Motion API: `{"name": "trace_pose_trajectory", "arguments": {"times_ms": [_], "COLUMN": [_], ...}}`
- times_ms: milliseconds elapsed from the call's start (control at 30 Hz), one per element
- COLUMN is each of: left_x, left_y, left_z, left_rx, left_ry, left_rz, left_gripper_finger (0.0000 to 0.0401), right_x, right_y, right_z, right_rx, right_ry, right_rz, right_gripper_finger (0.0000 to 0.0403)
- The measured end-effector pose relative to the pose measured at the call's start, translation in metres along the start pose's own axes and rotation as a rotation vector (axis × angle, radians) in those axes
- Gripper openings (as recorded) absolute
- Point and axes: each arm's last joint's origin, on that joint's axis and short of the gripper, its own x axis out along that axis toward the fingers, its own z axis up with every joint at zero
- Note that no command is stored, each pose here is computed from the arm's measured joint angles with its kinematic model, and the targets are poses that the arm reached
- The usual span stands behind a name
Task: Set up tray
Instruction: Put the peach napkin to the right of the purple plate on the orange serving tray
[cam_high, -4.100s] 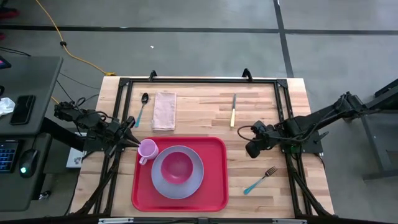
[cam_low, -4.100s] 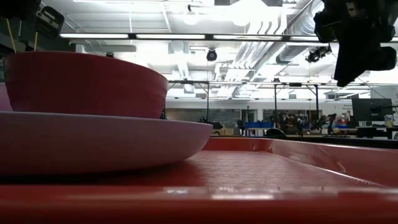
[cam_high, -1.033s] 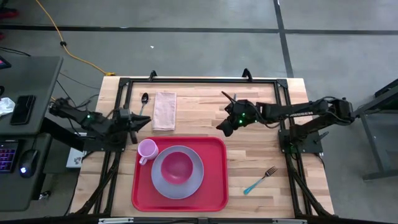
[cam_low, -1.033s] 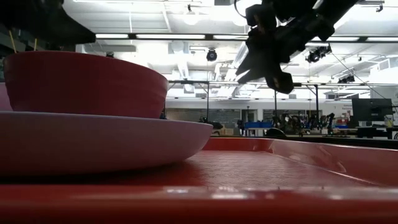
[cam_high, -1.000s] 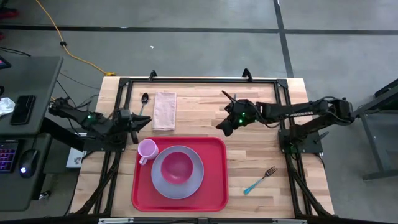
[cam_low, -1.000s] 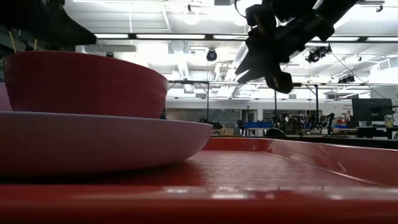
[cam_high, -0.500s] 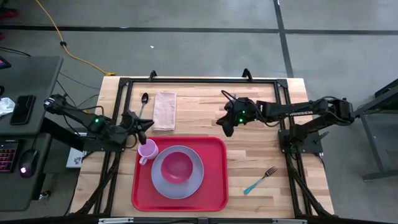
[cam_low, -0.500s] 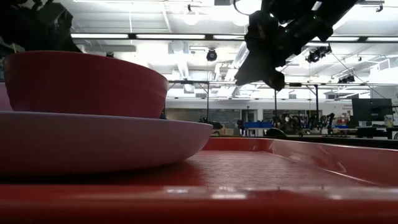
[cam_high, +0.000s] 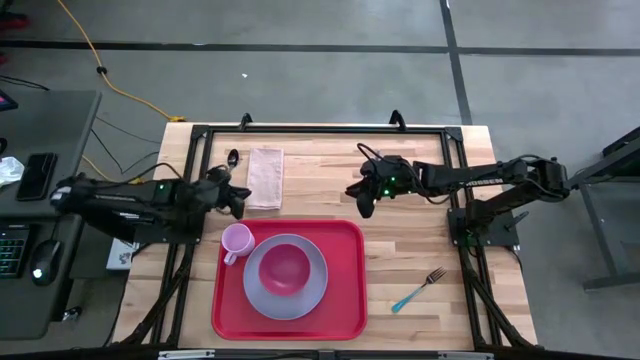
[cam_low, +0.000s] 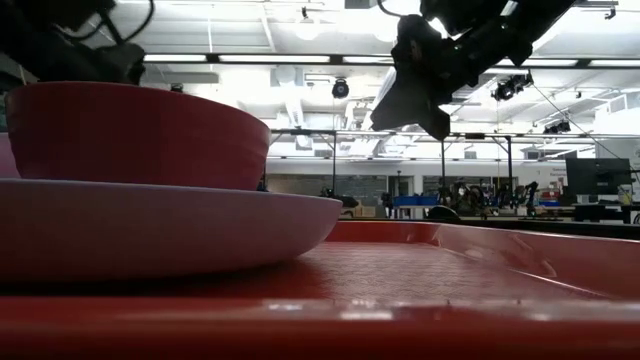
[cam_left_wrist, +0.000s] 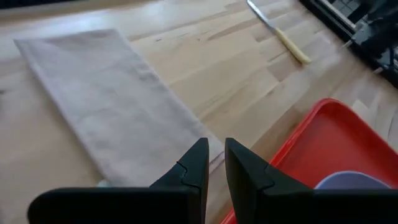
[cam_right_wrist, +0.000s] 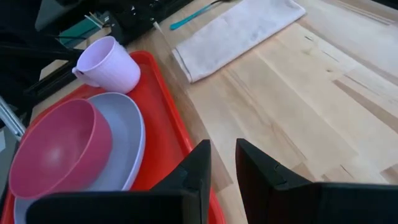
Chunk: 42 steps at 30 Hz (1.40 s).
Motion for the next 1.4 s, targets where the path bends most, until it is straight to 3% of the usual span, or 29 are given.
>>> {"name": "trace_pose_trajectory", "arguments": {"times_ms": [200, 433, 667, 1000, 1200, 1400], "left_x": [0.02, 0.05, 0.068, 0.072, 0.072, 0.071], "left_y": [0.008, 0.025, 0.028, 0.013, 0.012, 0.014], "left_z": [0.018, 0.027, 0.049, 0.085, 0.087, 0.081], "left_rx": [-0.067, -0.155, -0.121, -0.034, -0.032, -0.105], "left_ry": [0.035, 0.174, 0.226, 0.16, 0.152, 0.237], "left_rz": [-0.041, -0.024, -0.021, -0.048, -0.056, -0.06], "left_gripper_finger": [0.0085, 0.0085, 0.0085, 0.0085, 0.0085, 0.0085], "right_x": [0.0, 0.0, 0.0, 0.0, 0.0, 0.0], "right_y": [0.0, 0.0, 0.0, 0.0, 0.0, 0.0], "right_z": [0.0, 0.0, 0.0, 0.0, 0.0, 0.0], "right_rx": [0.0, 0.0, 0.0, 0.001, 0.001, 0.001], "right_ry": [0.0, 0.001, 0.002, 0.005, 0.006, 0.006], "right_rz": [0.0, 0.001, 0.002, 0.003, 0.003, 0.003], "right_gripper_finger": [0.0053, 0.0053, 0.0053, 0.0053, 0.0053, 0.0053]}}
